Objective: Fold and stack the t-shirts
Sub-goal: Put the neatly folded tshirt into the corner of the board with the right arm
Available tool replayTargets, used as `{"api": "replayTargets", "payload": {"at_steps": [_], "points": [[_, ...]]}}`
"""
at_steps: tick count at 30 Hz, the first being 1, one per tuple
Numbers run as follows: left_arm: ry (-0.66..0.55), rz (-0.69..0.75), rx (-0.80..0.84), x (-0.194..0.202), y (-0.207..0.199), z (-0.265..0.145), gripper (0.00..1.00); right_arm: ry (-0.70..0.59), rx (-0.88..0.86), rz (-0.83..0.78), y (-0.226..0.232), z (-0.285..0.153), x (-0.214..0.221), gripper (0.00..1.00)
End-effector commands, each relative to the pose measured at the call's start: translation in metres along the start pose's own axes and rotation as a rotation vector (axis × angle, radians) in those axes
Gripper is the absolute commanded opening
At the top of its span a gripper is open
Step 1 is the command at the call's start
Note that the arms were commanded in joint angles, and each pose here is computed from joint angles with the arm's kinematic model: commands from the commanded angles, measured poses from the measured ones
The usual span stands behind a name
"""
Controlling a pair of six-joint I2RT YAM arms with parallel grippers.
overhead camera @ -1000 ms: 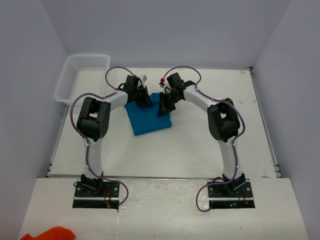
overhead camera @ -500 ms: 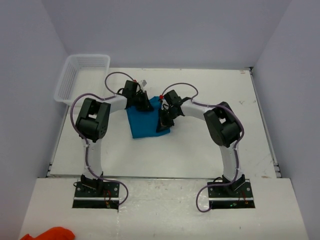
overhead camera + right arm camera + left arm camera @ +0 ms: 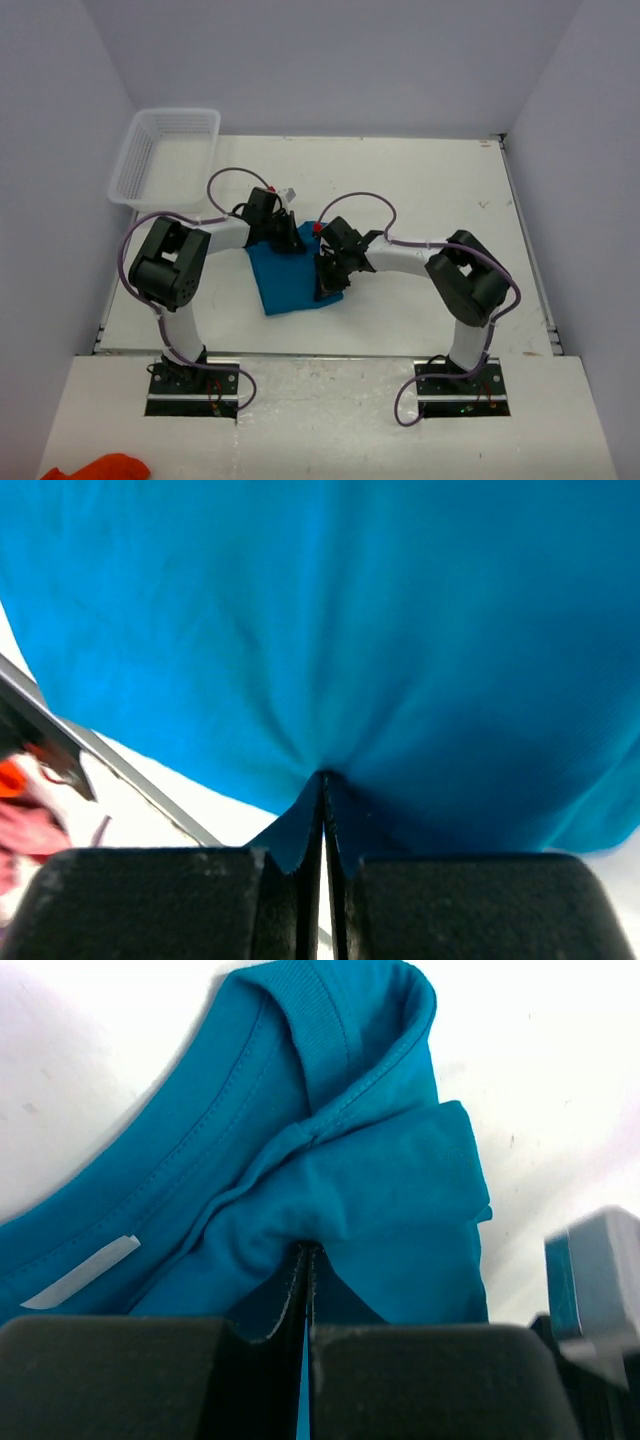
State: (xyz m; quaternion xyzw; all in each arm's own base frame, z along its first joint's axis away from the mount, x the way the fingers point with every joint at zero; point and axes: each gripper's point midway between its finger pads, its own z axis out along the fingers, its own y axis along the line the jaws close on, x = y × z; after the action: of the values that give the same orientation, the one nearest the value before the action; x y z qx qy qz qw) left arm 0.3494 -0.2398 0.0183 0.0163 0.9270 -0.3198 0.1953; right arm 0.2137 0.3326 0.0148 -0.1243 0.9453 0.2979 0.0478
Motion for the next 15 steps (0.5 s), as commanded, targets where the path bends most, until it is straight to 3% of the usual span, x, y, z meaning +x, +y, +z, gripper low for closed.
{"api": "replayTargets", "payload": {"at_steps": [1, 3, 4, 6, 10, 11, 15], "points": [[-0.038, 0.029, -0.033, 0.005, 0.001, -0.007, 0.00, -0.023, 0.100, -0.049, 0.009, -0.020, 0.021, 0.00], [-0.032, 0.030, -0.035, 0.010, 0.001, -0.007, 0.00, -0.070, 0.100, -0.092, 0.027, -0.042, 0.020, 0.11], [-0.023, 0.028, -0.034, 0.015, 0.002, -0.006, 0.00, -0.099, 0.118, -0.101, 0.029, -0.049, 0.016, 0.23], [-0.018, 0.033, -0.028, 0.017, 0.002, -0.005, 0.00, -0.123, 0.131, -0.111, 0.036, -0.067, 0.010, 0.36], [-0.016, 0.041, -0.020, 0.016, -0.002, -0.003, 0.00, -0.182, 0.195, -0.132, 0.035, -0.090, -0.002, 0.74], [-0.013, 0.045, -0.015, 0.016, -0.003, -0.002, 0.00, -0.190, 0.213, -0.136, 0.030, -0.089, -0.004, 0.90], [-0.011, 0.058, 0.003, 0.013, -0.010, 0.000, 0.00, -0.177, 0.271, -0.115, 0.002, -0.078, -0.018, 0.93]]}}
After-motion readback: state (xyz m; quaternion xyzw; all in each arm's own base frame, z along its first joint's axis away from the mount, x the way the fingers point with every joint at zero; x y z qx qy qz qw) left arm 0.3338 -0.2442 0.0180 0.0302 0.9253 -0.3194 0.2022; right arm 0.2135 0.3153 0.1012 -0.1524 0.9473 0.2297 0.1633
